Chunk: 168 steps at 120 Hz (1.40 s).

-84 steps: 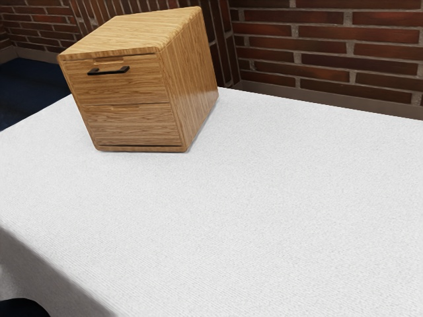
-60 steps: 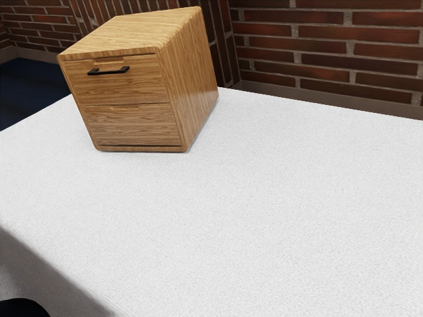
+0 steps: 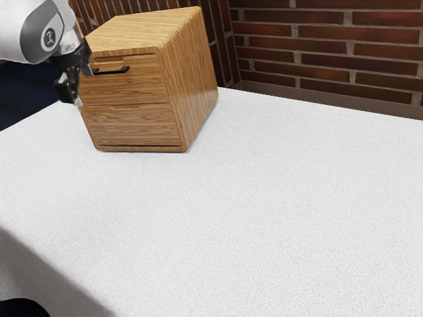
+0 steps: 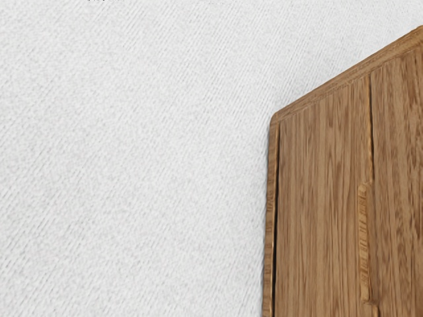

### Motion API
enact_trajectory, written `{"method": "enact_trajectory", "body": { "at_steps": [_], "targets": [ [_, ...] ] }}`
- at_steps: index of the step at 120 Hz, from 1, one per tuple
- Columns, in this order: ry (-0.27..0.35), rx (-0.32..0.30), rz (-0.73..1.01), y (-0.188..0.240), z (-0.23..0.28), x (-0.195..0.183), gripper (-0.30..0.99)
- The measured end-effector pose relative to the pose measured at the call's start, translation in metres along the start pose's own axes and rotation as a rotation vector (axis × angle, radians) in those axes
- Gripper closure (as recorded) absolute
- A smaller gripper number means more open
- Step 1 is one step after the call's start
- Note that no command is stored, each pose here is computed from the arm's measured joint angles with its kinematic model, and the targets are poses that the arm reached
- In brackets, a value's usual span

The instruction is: Pull the drawer handle with one arm to open the drawer

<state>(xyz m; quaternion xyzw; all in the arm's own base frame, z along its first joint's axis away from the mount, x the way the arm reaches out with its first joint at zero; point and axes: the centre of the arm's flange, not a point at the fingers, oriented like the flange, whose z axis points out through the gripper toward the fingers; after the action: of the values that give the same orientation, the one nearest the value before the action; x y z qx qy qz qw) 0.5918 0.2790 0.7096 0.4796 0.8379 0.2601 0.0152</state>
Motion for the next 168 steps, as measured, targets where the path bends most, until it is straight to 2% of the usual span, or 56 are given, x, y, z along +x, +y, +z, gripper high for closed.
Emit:
{"method": "enact_trajectory", "body": {
  "at_steps": [18, 32, 46, 59, 80, 92, 110, 133, 168],
  "targets": [
    [0.000, -0.144, -0.020, 0.023, -0.005, -0.003, 0.00],
    [0.002, -0.196, -0.027, 0.035, 0.007, -0.009, 0.00],
    [-0.012, -0.204, -0.031, 0.037, 0.022, -0.016, 0.00],
    [-0.024, -0.181, -0.041, 0.034, 0.041, -0.017, 0.00],
    [-0.006, -0.155, -0.063, 0.036, 0.085, -0.003, 0.00],
    [0.007, -0.212, -0.059, 0.053, 0.114, -0.004, 0.00],
    [0.013, -0.299, -0.062, 0.065, 0.113, 0.007, 0.00],
    [-0.011, -0.307, -0.051, 0.066, 0.139, 0.001, 0.00],
    [-0.023, -0.306, -0.041, 0.063, 0.147, -0.003, 0.00]
  ]
}}
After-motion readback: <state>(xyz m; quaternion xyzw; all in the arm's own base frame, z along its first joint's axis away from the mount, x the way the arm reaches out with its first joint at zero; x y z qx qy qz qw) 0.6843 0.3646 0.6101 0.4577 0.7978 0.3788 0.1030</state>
